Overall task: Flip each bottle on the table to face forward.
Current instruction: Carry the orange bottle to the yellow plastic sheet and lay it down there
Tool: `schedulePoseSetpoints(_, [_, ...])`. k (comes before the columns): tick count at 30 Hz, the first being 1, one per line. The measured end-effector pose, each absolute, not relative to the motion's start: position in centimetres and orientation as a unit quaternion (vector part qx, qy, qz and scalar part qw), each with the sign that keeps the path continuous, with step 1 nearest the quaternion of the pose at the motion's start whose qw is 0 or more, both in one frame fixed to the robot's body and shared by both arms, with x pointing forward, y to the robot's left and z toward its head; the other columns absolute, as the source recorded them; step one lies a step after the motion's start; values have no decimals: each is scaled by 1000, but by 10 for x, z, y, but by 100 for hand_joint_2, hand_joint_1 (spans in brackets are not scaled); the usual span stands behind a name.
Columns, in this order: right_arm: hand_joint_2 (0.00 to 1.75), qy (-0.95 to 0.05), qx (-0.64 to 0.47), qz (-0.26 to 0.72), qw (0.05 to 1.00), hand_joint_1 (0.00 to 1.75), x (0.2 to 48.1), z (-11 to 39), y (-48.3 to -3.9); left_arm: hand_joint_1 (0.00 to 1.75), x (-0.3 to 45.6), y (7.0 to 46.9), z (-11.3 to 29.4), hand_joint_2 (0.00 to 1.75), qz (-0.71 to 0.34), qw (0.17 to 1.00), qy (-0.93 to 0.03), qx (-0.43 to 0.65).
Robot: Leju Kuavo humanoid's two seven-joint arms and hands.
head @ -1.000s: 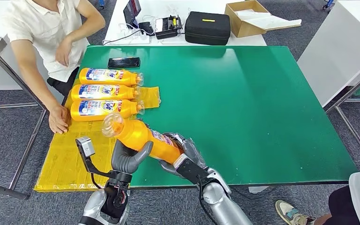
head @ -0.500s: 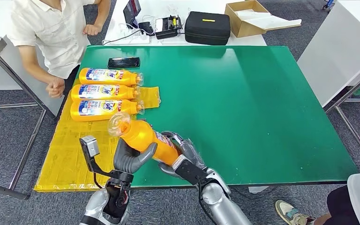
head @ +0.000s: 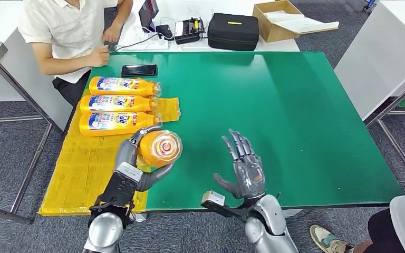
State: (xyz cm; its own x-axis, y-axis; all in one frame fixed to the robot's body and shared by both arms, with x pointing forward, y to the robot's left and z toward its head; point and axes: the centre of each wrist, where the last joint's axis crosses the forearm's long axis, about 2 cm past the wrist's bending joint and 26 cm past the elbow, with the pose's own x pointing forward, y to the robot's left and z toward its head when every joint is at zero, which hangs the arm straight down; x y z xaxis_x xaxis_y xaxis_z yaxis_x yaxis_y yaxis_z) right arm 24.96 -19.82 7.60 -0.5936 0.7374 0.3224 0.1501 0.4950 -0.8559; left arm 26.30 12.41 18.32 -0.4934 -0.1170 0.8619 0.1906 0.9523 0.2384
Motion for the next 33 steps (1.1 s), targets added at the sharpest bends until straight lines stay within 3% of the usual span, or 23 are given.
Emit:
schedulePoseSetpoints(9, [175, -783, -311, 400, 361, 0, 254, 79, -219, 175, 266, 135, 192, 175, -140, 495, -857, -8])
schedulePoseSetpoints(14, [175, -786, -320, 389, 357, 0, 256, 80, -225, 175, 267, 139, 191, 175, -108, 508, -852, -58])
schedulePoseSetpoints(17, [175, -791, -314, 385, 356, 0, 256, 79, -228, 175, 270, 144, 193, 175, -141, 490, -860, 35])
schedulePoseSetpoints(23, [175, -814, -269, 373, 355, 0, 262, 82, -225, 175, 289, 145, 194, 175, -360, 426, -768, 315])
schedulePoseSetpoints(33, [175, -837, -227, 355, 350, 0, 283, 91, -211, 175, 350, 151, 151, 175, -479, 459, -627, 408])
